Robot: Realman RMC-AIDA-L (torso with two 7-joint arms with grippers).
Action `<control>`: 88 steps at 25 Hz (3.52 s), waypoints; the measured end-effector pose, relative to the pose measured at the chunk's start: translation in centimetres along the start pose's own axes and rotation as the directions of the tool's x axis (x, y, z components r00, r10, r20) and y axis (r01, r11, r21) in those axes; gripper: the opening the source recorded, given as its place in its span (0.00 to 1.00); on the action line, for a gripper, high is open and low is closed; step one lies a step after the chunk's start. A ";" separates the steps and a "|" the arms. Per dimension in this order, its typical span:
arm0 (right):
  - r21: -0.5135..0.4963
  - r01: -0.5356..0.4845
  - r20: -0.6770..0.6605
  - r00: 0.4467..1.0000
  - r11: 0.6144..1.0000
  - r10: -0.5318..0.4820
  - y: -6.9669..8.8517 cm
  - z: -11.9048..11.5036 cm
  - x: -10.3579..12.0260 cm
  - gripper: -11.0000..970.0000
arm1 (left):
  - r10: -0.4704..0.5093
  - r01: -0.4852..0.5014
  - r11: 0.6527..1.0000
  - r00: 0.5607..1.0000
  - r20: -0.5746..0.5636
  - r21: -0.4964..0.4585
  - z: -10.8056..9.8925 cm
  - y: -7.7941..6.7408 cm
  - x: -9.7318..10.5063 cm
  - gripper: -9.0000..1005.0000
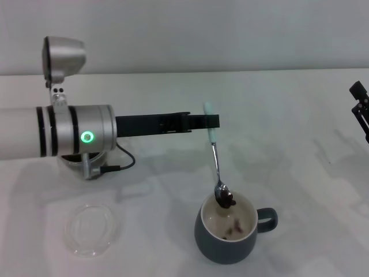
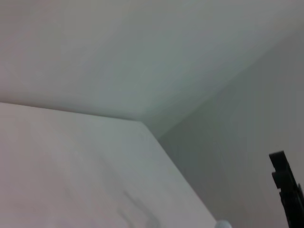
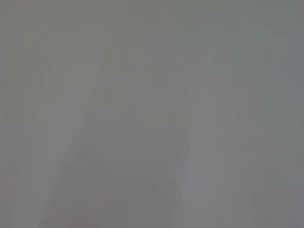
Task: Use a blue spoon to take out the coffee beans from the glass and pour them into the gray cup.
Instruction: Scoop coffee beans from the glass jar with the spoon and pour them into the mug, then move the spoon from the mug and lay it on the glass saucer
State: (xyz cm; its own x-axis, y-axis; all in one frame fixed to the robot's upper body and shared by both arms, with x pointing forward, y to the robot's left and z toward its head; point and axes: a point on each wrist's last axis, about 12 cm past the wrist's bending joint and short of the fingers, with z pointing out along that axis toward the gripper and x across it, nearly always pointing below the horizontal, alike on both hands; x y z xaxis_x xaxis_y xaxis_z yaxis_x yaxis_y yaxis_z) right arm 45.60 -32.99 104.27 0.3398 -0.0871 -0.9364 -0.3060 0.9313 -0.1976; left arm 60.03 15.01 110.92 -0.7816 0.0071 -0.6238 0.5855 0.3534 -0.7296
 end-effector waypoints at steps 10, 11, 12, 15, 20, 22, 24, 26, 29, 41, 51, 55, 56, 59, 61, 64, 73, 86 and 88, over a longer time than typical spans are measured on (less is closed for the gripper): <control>0.006 -0.010 -0.013 1.000 1.000 0.010 -0.1 -0.2 0.1 0.60 | 0.210 -0.211 0.977 0.971 -0.113 -0.001 2.7 -1.7 -1.6 0.13; 0.007 -0.010 -0.014 1.000 1.000 0.010 -0.1 -0.1 0.1 0.60 | 0.223 -0.225 0.974 0.968 -0.113 0.000 2.8 -1.9 -1.9 0.13; 0.007 -0.010 -0.014 1.000 1.000 0.010 -0.1 -0.1 0.2 0.60 | 0.238 -0.239 0.971 0.965 -0.106 0.004 2.9 -2.2 -2.2 0.13; 0.011 -0.010 -0.016 1.000 1.000 0.010 -0.1 0.0 0.2 0.60 | 0.252 -0.252 0.968 0.963 -0.091 0.013 2.8 -2.6 -2.8 0.13; 0.011 -0.010 -0.013 1.000 1.000 0.011 -0.1 0.3 0.2 0.60 | 0.210 -0.208 0.977 0.977 -0.036 0.046 1.3 -3.3 -3.7 0.13; 0.009 -0.010 -0.012 1.000 1.000 0.011 -0.1 0.3 0.2 0.60 | 0.176 -0.176 0.983 0.984 -0.003 0.056 0.1 -3.1 -3.7 0.13; 0.010 -0.010 -0.011 1.000 1.000 0.010 -0.1 0.4 0.2 0.60 | 0.132 -0.134 0.990 0.991 0.038 0.052 -1.6 -2.4 -3.2 0.13; 0.013 -0.010 -0.010 1.000 1.000 0.010 -0.2 0.4 0.2 0.60 | 0.092 -0.094 0.995 0.993 0.078 0.031 -3.4 -1.4 -2.4 0.13; 0.016 -0.009 -0.007 1.000 1.000 0.009 -0.2 0.5 0.1 0.60 | 0.045 -0.044 0.999 0.988 0.146 -0.011 -6.3 0.2 -0.5 0.13; 0.035 -0.022 -0.014 1.000 0.999 0.022 -0.5 0.3 0.2 0.60 | -0.032 0.119 0.977 0.903 0.429 -0.176 -16.5 3.5 9.1 0.13; 0.031 -0.027 -0.031 0.999 0.999 0.028 -0.4 -0.1 0.4 0.60 | 0.003 0.160 0.952 0.847 0.532 -0.260 -18.8 3.9 13.9 0.13; 0.029 -0.031 -0.032 0.999 0.999 0.032 -0.4 -0.1 0.4 0.60 | 0.004 0.171 0.947 0.840 0.542 -0.271 -18.8 4.1 14.7 0.13; 0.029 -0.031 -0.031 0.999 0.999 0.032 -0.4 -0.1 0.3 0.60 | 0.003 0.171 0.947 0.841 0.541 -0.272 -18.7 4.2 14.7 0.13; 0.027 -0.032 -0.029 0.999 0.999 0.033 -0.4 0.0 0.3 0.60 | -0.010 0.189 0.942 0.842 0.539 -0.278 -18.0 4.6 15.0 0.13; 0.025 -0.032 -0.030 0.999 0.999 0.033 -0.3 0.0 0.3 0.60 | -0.022 0.203 0.938 0.845 0.535 -0.282 -17.5 4.9 15.3 0.13; 0.024 -0.033 -0.034 0.999 0.999 0.033 -0.3 -0.2 0.4 0.60 | -0.035 0.218 0.934 0.845 0.533 -0.284 -16.9 5.2 15.5 0.13; 0.025 -0.034 -0.035 0.999 0.999 0.035 -0.3 -0.2 0.4 0.60 | -0.053 0.224 0.934 0.858 0.511 -0.279 -15.2 5.7 15.5 0.13; 0.031 -0.032 -0.033 0.999 0.999 0.033 -0.5 -0.4 0.3 0.60 | -0.081 0.231 0.934 0.879 0.469 -0.272 -13.2 5.8 16.3 0.20; 0.030 -0.032 -0.034 0.999 0.999 0.033 -0.4 -0.5 0.3 0.60 | -0.093 0.245 0.930 0.878 0.470 -0.274 -13.2 5.8 16.6 0.22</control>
State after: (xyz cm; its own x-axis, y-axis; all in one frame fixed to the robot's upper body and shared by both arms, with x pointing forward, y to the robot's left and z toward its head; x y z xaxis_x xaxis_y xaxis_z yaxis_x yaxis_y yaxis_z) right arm 45.42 -33.58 103.91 0.2991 -0.0682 -0.9518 -0.2899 0.9438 -0.1587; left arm 47.63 29.51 99.96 -0.6397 -0.4661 -0.6112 0.2936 0.5866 -0.7548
